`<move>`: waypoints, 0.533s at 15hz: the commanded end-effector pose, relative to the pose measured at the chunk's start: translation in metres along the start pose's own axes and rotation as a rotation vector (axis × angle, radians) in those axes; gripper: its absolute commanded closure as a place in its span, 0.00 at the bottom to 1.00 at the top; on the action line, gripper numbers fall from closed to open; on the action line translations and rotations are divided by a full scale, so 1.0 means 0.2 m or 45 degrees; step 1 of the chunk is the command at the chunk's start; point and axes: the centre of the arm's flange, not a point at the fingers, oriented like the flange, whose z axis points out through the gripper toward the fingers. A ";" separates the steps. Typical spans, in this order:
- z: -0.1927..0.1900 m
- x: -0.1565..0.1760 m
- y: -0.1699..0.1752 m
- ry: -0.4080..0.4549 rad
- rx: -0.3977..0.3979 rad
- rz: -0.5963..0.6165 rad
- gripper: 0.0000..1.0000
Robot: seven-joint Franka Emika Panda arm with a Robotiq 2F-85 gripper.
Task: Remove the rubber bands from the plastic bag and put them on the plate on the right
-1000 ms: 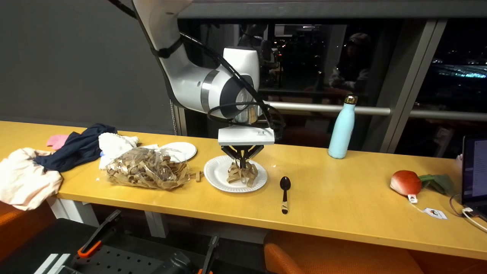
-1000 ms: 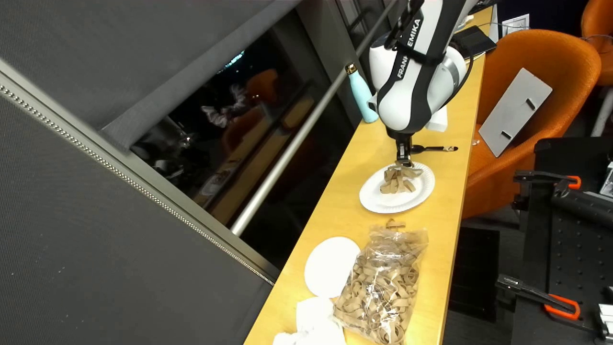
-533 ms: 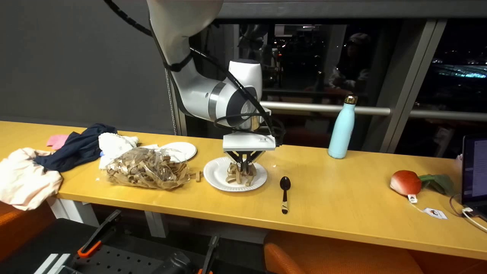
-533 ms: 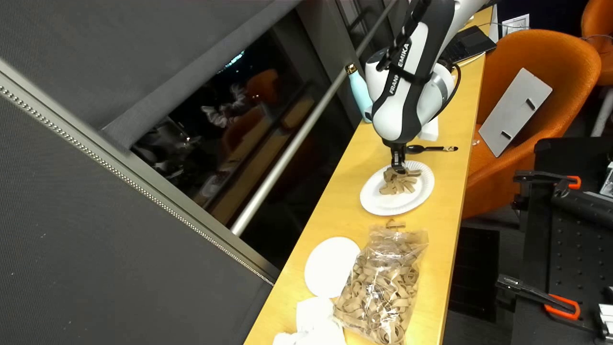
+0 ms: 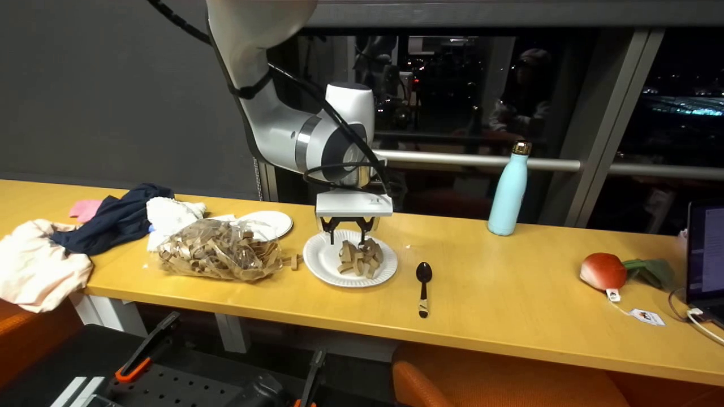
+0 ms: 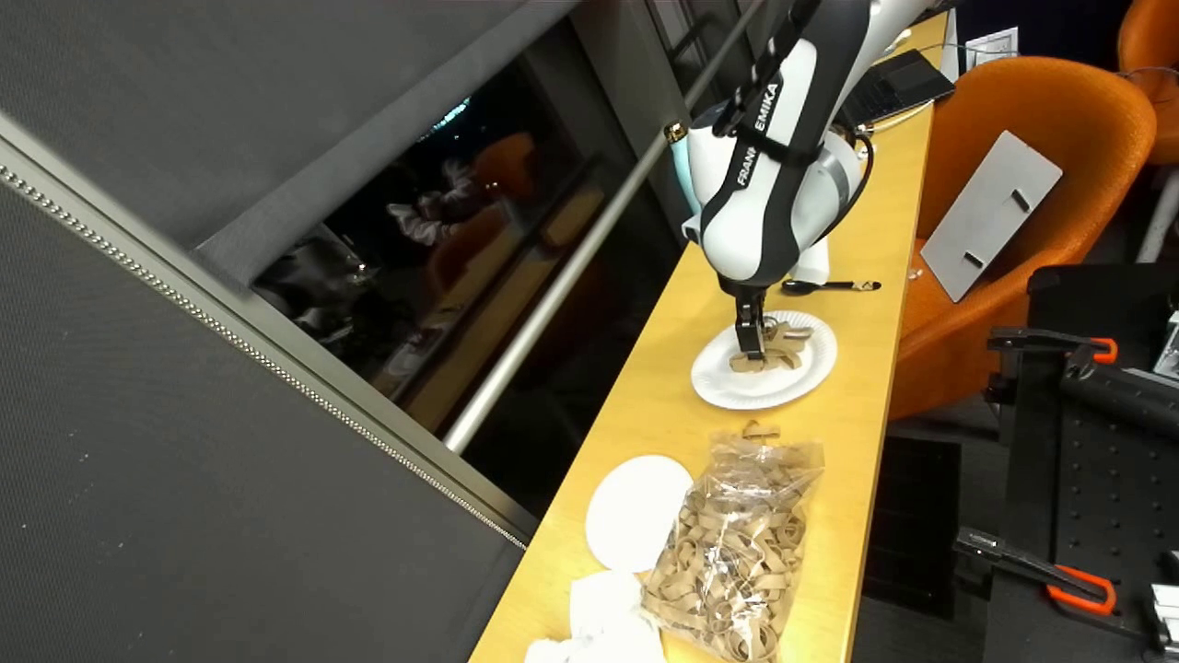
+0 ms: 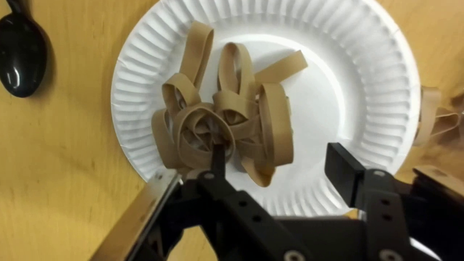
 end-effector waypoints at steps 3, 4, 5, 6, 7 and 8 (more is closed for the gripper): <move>-0.19 -0.07 -0.12 -0.039 0.026 -0.023 0.00; -0.20 -0.09 -0.14 -0.070 0.045 -0.006 0.00; -0.21 -0.12 -0.18 -0.085 0.051 -0.006 0.00; -0.22 -0.15 -0.20 -0.103 0.050 0.008 0.00; -0.23 -0.17 -0.22 -0.115 0.050 0.012 0.00; -0.25 -0.19 -0.24 -0.117 0.045 0.039 0.00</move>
